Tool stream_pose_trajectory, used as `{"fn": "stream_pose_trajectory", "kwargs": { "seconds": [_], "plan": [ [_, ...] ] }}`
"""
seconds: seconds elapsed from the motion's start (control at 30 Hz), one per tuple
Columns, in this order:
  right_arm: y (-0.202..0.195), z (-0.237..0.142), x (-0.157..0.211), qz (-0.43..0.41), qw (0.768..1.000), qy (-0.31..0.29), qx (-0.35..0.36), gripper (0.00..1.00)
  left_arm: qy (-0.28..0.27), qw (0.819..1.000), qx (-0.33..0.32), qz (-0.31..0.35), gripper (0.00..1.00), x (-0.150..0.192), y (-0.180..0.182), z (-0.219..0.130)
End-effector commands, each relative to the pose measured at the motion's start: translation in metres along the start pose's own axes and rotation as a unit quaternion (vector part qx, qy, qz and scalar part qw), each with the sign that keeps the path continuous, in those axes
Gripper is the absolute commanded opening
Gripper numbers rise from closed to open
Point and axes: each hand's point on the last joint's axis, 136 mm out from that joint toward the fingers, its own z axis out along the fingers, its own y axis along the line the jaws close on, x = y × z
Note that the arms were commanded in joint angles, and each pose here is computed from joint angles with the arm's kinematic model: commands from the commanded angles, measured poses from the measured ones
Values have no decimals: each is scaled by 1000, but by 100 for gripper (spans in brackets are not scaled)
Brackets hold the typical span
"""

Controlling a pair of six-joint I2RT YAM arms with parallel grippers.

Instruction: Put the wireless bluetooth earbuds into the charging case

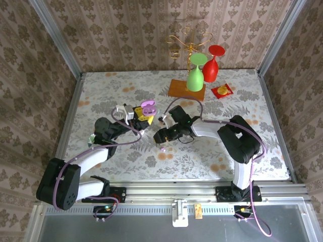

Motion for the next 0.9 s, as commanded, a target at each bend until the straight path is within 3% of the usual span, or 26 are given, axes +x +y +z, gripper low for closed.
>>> {"fn": "stream_pose_trajectory", "kwargs": {
  "seconds": [0.0,0.87],
  "plan": [
    [-2,10,7,-20,999,27,-8,59,-9,1000,2,17,31,-7,-3,-2],
    [12,-1,54,-29,996,81,-21,50,-9,1000,14,12,30,-6,-1,3]
  ]
}}
